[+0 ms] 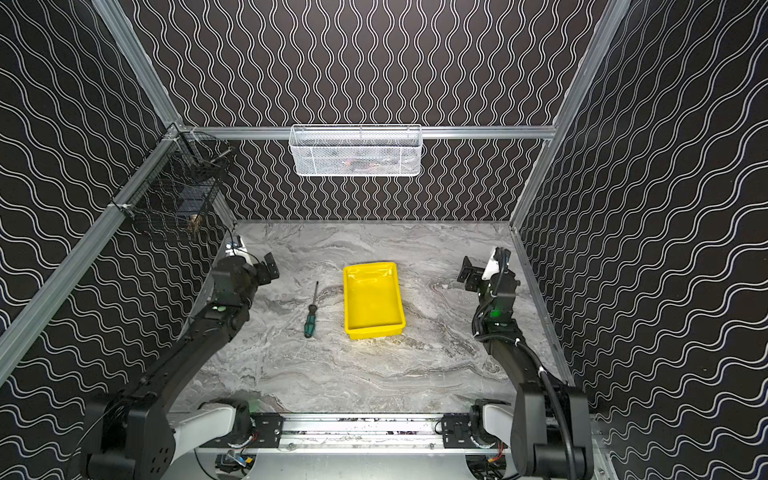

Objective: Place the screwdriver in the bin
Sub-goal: 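Reach the left gripper over the screwdriver handle while the right arm lifts slightly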

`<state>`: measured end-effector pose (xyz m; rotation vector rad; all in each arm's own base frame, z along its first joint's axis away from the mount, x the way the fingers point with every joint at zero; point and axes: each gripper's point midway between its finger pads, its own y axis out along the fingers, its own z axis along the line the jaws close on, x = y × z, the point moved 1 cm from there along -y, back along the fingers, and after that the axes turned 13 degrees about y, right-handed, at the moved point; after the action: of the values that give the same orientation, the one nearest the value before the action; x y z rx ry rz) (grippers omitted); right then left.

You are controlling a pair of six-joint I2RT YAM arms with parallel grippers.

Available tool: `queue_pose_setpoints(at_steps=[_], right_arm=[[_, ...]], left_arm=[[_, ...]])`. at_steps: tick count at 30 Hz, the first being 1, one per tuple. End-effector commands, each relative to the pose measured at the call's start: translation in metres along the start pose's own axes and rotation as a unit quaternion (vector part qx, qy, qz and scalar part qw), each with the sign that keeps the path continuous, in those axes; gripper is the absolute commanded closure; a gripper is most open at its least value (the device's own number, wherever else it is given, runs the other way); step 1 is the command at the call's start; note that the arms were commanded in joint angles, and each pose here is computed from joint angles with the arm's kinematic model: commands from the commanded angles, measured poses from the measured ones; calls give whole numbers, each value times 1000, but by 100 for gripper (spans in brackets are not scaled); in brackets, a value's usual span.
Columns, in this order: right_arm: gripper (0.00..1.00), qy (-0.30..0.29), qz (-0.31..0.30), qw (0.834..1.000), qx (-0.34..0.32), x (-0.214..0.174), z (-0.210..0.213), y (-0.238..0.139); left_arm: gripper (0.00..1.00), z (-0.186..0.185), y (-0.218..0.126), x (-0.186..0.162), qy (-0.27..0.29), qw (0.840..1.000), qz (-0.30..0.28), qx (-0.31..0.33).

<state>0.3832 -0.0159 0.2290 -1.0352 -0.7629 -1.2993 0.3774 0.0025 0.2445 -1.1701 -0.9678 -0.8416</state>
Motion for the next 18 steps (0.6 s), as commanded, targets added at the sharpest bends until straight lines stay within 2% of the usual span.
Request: queue_pose_setpoints(at_steps=[1,5,9,14,18], right_arm=[[1,32,93,995,17,-16,13,-11],[0,42,137,989,41,0,34,-20],[1,48,180,981,59,0,46,-26],[1,80,193,973,102,-13,57,-31],[0,88,215,968,92,-26,53,-26]], left_arm=[[1,-5,-20,-35,-34,990,133,-24],[1,-21,-38,-35,-51,976,197,-73],[1,-46,-60,-49,-39,962,240,-127],[1,-63,-87,-76,-2,950,282,-132],[1,-76,-97,-96,15,942,305,-138]])
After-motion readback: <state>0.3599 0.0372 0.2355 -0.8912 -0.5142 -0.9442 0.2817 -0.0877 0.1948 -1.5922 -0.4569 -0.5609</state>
